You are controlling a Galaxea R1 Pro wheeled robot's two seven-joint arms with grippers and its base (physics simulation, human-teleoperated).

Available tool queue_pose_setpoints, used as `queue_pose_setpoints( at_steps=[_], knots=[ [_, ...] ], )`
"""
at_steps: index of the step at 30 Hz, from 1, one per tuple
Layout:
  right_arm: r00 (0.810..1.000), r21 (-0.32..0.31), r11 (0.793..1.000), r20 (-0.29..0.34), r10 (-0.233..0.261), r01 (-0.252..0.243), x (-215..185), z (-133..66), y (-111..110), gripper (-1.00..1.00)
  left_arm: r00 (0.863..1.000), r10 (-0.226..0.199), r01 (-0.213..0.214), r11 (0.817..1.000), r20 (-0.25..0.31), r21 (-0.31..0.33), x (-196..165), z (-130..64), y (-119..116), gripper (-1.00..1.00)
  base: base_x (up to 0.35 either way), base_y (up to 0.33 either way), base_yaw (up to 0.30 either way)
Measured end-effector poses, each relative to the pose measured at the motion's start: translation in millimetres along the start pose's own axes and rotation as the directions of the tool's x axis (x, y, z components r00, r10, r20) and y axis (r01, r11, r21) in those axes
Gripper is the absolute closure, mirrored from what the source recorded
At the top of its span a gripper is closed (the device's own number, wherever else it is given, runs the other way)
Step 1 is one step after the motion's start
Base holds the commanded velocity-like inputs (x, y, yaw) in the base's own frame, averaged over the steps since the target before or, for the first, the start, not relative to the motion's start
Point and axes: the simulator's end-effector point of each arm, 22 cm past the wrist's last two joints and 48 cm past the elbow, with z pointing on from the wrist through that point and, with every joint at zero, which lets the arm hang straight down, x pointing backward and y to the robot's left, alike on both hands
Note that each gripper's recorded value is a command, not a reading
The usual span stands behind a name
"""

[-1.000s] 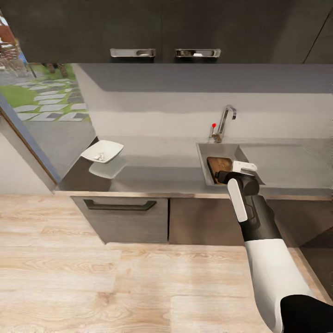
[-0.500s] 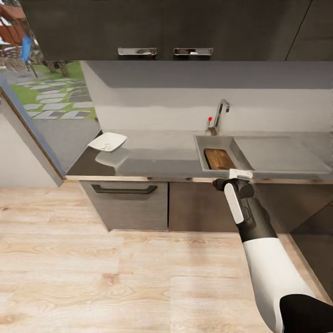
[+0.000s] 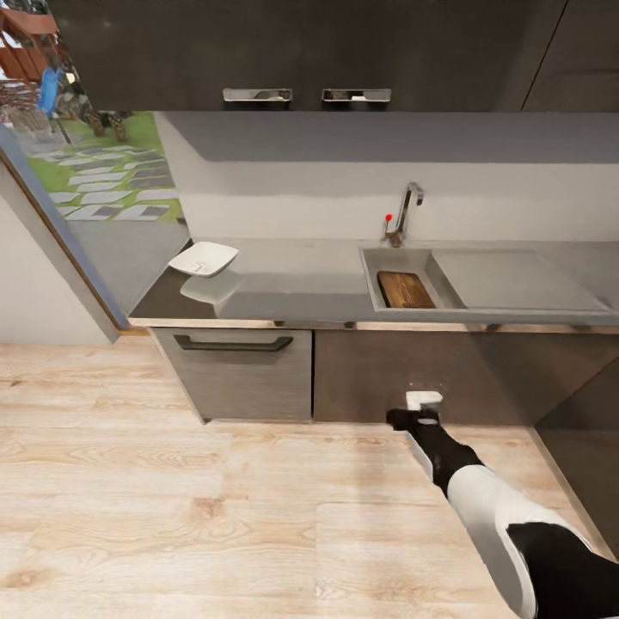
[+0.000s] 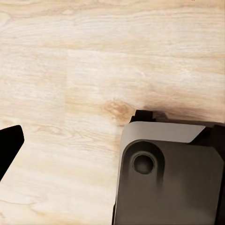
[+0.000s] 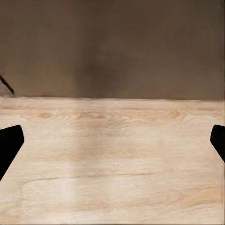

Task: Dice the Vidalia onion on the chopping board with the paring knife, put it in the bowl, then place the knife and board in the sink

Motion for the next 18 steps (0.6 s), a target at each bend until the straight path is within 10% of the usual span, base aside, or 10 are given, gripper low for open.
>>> queue_pose_setpoints(
  at_steps=[6,18],
  knots=[
    [0.993,-0.105,0.991,-0.067,-0.096,0.088,208,-34.9,28,-1.0,1.0,-0.003,0.004,0.999,0.028,-0.032,-10,6.4,27,-1.0,0.0,0.0,0.0],
    [0.988,-0.16,0.985,-0.127,-0.089,0.068,336,-99.5,40,-1.0,0.972,-0.051,0.058,0.998,0.229,-0.026,-68,5.3,35,-1.0,0.0,0.0,0.0]
  ],
)
